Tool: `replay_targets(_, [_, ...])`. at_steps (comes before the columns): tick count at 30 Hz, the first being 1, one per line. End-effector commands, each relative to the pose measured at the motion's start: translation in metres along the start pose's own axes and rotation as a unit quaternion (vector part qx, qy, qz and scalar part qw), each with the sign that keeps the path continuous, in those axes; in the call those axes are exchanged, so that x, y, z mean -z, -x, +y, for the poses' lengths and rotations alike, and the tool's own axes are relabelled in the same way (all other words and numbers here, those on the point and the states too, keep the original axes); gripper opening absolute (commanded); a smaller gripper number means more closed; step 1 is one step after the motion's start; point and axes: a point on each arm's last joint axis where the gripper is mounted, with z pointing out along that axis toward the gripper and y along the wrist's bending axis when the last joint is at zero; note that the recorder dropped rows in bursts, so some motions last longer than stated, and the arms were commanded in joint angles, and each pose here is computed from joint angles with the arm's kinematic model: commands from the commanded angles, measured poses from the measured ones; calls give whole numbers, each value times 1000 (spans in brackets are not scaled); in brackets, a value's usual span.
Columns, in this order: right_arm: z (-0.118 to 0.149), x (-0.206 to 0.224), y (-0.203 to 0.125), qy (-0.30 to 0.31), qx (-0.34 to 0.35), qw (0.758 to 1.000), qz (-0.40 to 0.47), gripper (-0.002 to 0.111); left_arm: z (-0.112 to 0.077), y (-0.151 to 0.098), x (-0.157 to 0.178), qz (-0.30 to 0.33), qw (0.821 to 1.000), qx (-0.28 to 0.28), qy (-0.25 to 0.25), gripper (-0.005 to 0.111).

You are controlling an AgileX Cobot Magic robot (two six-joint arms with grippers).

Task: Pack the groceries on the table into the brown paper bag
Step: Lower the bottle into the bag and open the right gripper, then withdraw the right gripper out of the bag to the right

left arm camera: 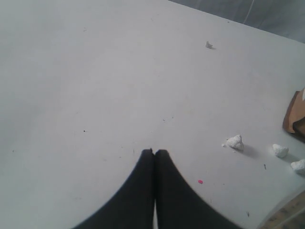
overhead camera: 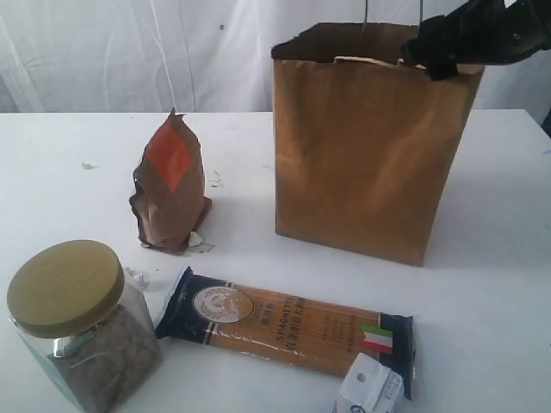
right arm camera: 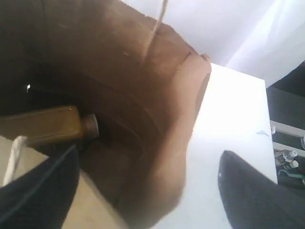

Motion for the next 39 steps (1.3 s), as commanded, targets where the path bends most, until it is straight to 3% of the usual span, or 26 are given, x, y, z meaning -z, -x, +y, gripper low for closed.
replay_targets(1, [-8,19,7,-3,-9,999,-35,74,0,-1,0,-2,1000,-1,-3,0])
replay_targets(8, [-20,57,11,-7,-26,997,-74,74,0,-1,0,-2,1000,-1,-3,0])
replay_targets(14, [-28,62,-13,-48,-42,996,56,74,0,-1,0,-2,1000,-1,-3,0])
replay_targets(22, [-33,65,-31,-83,-44,983,159,74,0,-1,0,-2,1000,-1,-3,0])
replay_targets(29, [-25,60,-46,-55,-54,976,202,74,0,-1,0,-2,1000,-1,-3,0])
replay_targets(39, [-13,35,-101,-58,-19,952,300,74,0,-1,0,-2,1000,-1,-3,0])
